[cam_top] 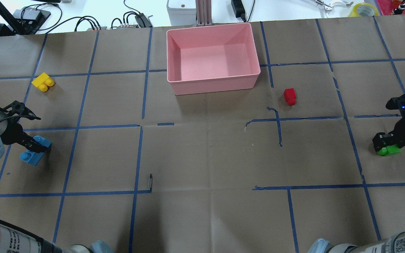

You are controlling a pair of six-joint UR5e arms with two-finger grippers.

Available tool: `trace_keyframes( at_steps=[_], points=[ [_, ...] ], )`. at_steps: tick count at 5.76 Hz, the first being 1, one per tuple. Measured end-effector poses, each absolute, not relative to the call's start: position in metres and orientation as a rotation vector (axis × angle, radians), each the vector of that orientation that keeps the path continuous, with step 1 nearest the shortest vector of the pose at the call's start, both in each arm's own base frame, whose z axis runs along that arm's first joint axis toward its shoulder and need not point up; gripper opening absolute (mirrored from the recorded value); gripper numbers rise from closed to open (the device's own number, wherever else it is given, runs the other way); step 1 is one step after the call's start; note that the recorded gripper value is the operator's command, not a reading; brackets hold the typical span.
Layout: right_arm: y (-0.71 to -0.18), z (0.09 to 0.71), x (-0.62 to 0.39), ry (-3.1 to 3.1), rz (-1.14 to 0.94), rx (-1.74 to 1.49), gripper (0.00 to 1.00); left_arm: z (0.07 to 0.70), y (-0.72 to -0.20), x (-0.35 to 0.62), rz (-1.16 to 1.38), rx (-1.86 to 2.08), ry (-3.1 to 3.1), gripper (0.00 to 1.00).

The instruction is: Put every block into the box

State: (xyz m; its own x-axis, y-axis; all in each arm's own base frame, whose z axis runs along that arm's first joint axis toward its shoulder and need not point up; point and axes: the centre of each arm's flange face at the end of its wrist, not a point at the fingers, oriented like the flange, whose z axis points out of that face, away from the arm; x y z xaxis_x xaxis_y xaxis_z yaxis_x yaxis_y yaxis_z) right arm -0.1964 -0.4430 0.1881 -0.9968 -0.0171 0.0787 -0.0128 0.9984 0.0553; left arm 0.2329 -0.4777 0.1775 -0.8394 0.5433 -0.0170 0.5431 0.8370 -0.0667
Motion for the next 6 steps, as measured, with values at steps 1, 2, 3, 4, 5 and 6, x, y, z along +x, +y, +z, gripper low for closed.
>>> trace_keyframes(
  at_steps=[1,2,3,4,5,6],
  points=[
    [-0.451,0.220,-0.202,-3.048,-0.093,0.028,0.05,0.182,-0.479,0.232,0.118,-0.895,-3.016,0.30],
    [-0.467,0.275,-0.206,-3.027,-0.074,0.049,0.05,0.186,-0.481,0.232,0.125,-0.898,-3.021,0.13],
    [-0.496,0.345,-0.195,-3.001,-0.032,0.118,0.05,0.190,-0.482,0.232,0.130,-0.898,-3.029,0.01],
    [-0.532,0.403,-0.162,-2.995,0.043,0.233,0.05,0.201,-0.485,0.233,0.144,-0.888,-3.053,0.00],
    [-0.574,0.436,-0.109,-3.035,0.169,0.372,0.05,0.227,-0.493,0.230,0.166,-0.877,-3.080,0.00],
    [-0.626,0.443,-0.035,-3.130,0.311,0.499,0.05,0.269,-0.504,0.219,0.159,-0.848,-3.093,0.00]
  ],
)
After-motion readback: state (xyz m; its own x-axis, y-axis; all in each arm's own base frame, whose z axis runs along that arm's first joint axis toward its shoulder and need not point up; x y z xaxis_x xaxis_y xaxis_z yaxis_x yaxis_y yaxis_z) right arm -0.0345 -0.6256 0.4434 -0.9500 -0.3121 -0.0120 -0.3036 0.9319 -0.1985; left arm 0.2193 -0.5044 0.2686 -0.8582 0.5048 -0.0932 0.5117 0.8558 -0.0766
